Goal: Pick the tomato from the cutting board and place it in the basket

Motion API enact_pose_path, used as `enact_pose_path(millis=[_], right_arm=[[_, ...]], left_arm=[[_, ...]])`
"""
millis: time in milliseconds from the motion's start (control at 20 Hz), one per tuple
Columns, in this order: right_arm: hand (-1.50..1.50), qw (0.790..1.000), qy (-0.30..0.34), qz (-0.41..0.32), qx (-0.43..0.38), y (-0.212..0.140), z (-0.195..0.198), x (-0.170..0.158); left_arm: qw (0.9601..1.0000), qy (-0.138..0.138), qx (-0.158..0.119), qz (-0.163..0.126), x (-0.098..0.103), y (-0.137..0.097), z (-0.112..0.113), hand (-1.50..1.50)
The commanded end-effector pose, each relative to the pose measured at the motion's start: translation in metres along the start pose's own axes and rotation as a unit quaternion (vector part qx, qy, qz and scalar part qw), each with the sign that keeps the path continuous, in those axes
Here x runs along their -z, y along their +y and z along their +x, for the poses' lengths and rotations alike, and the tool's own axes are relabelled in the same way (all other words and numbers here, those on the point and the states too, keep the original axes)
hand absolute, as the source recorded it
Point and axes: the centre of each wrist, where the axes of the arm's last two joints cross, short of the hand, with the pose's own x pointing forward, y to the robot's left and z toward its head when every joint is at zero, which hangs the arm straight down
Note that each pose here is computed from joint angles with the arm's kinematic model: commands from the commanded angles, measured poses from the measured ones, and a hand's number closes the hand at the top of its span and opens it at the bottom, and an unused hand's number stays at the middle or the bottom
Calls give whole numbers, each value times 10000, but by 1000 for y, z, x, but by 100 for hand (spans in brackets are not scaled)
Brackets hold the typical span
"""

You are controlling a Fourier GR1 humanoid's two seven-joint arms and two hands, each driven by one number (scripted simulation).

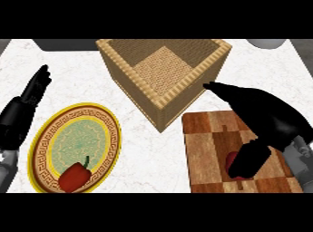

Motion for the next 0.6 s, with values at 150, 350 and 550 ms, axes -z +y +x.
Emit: enact_pose_path(millis=[150, 350, 550], right_arm=[[-150, 9922, 685, 872, -571, -41, 6, -23], [-150, 9901, 764, 1062, -510, -40, -7, -21], [-150, 9878, 798, 1251, -470, -12, -5, -16]], left_arm=[[10000, -53, -5, 24, 2, -7, 3, 0], [10000, -61, 24, 73, 10, -3, -3, 0], [9999, -68, -46, -130, 9, 2, 7, 0]])
